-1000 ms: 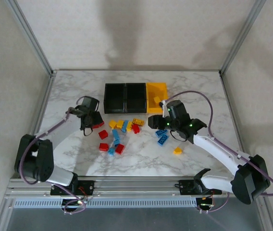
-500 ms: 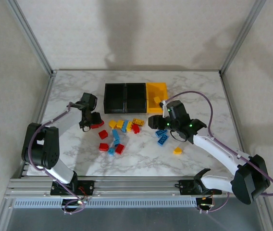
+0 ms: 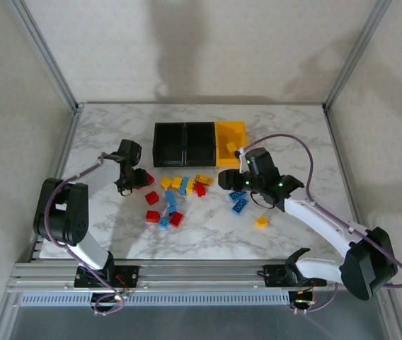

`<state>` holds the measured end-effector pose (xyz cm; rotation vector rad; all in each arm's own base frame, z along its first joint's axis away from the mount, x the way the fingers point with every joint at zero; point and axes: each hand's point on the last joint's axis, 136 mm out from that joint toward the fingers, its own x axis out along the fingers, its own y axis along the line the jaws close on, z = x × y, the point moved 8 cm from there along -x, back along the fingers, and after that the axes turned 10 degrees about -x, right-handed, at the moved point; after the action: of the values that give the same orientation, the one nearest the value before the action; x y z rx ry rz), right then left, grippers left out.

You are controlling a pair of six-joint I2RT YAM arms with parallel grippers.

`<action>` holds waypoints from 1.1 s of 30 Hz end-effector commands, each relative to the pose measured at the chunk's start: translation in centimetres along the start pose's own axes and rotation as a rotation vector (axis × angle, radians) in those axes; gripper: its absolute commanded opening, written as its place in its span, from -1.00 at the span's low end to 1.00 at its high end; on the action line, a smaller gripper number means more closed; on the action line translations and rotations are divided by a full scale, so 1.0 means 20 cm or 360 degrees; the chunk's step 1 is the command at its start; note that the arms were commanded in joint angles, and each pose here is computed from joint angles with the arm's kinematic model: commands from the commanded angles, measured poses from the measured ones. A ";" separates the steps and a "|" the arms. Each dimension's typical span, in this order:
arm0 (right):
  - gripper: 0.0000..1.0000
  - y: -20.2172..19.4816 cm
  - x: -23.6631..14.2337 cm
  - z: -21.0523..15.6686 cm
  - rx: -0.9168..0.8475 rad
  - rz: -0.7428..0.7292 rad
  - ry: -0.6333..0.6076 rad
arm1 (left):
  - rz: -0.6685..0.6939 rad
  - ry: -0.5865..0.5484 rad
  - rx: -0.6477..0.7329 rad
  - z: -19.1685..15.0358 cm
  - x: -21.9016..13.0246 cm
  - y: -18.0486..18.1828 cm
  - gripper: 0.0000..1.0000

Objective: Sort the legos into containers by color
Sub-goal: Pick up the lego from the middle-left of the table.

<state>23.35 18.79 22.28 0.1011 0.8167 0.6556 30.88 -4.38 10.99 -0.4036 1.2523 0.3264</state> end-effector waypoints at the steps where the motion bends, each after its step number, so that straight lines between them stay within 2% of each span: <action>1: 0.10 0.01 0.01 0.01 0.0008 0.0004 -0.0026 | 0.0072 0.0050 0.0034 -0.03 0.01 0.05 0.28; 5: 0.10 0.01 0.02 0.02 0.0012 0.0001 -0.0031 | 0.0036 0.0026 0.0022 -0.03 -0.03 0.06 0.25; 9: 0.10 0.01 0.03 0.03 0.0010 -0.0001 -0.0028 | 0.0011 0.0054 0.0015 -0.04 0.00 0.05 0.21; 12: 0.09 0.01 0.03 0.03 0.0011 -0.0009 -0.0030 | -0.0002 0.0090 0.0015 -0.06 0.03 0.05 0.02; 16: 0.09 0.00 0.02 0.02 0.0014 -0.0024 -0.0029 | -0.0001 0.0096 0.0027 -0.06 0.03 0.05 -0.04; 19: 0.09 0.00 0.02 0.01 0.0018 -0.0036 -0.0027 | 0.0013 0.0102 0.0045 -0.06 0.01 0.06 -0.32; 23: 0.09 0.00 0.01 0.02 0.0021 -0.0017 -0.0030 | -0.0028 0.0063 0.0031 -0.05 -0.06 0.05 -0.63; 33: 0.10 0.07 0.01 0.03 -0.0031 0.0160 -0.0052 | -0.0227 -0.0100 0.0029 0.00 -0.34 -0.09 -0.73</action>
<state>23.56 19.54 22.29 0.1230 0.8083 0.6989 29.83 -4.99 15.89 -0.4321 1.1690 0.2456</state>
